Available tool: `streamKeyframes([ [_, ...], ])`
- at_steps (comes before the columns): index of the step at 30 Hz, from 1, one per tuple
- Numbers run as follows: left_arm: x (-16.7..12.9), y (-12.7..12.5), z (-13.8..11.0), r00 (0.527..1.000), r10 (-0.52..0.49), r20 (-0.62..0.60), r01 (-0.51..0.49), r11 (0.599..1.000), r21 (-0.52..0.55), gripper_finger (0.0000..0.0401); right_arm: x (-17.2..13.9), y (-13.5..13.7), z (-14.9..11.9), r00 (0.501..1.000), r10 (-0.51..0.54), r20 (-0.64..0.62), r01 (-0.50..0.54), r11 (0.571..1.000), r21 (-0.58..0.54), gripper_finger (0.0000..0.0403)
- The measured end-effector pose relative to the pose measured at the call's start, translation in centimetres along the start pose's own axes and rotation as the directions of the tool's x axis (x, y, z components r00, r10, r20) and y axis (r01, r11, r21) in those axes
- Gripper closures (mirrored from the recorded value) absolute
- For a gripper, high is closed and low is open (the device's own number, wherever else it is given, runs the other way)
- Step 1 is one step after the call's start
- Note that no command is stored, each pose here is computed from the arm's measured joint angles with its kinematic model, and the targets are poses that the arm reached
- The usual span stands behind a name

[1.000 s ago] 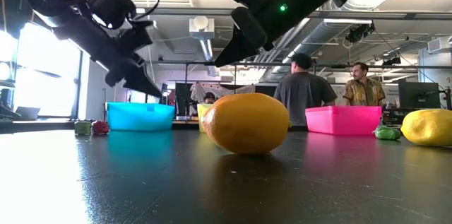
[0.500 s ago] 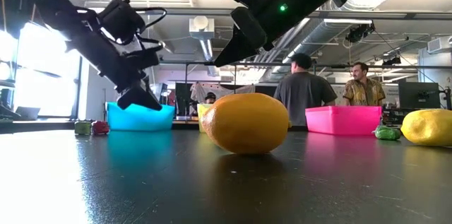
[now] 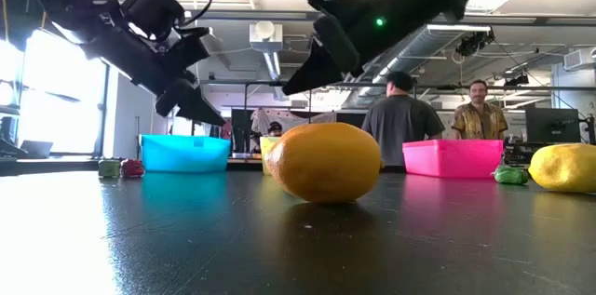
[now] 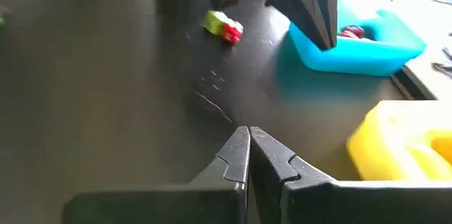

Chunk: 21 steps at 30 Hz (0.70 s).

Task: Sort produce into baskets
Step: Put the green bell pepper into the pink bin

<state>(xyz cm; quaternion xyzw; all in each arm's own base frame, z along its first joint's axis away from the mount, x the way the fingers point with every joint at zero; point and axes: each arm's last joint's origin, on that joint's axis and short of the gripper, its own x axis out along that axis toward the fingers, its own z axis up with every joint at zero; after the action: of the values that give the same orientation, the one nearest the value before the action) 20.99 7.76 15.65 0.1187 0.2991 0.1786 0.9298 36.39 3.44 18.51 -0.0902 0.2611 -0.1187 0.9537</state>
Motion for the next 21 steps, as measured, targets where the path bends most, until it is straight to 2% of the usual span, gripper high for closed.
streamKeyframes([
  [5, 0.0, -0.3, 0.0, 0.995, -0.098, 0.025, 0.099, 0.995, -0.021, 0.0392, -0.1, 0.1, -1.4, 0.998, 0.022, 0.052, -0.024, 0.999, 0.035, 0.0403],
  [14, -0.2, -1.6, 0.3, 0.986, -0.160, 0.046, 0.159, 0.987, 0.019, 0.0392, -0.1, 0.1, -2.8, 1.000, 0.027, -0.008, -0.026, 0.995, 0.100, 0.0403],
  [21, -1.2, -3.4, -1.4, 0.948, -0.220, 0.231, 0.223, 0.975, 0.014, 0.0392, -0.3, 0.6, -3.0, 0.997, 0.066, -0.028, -0.062, 0.989, 0.138, 0.0391],
])
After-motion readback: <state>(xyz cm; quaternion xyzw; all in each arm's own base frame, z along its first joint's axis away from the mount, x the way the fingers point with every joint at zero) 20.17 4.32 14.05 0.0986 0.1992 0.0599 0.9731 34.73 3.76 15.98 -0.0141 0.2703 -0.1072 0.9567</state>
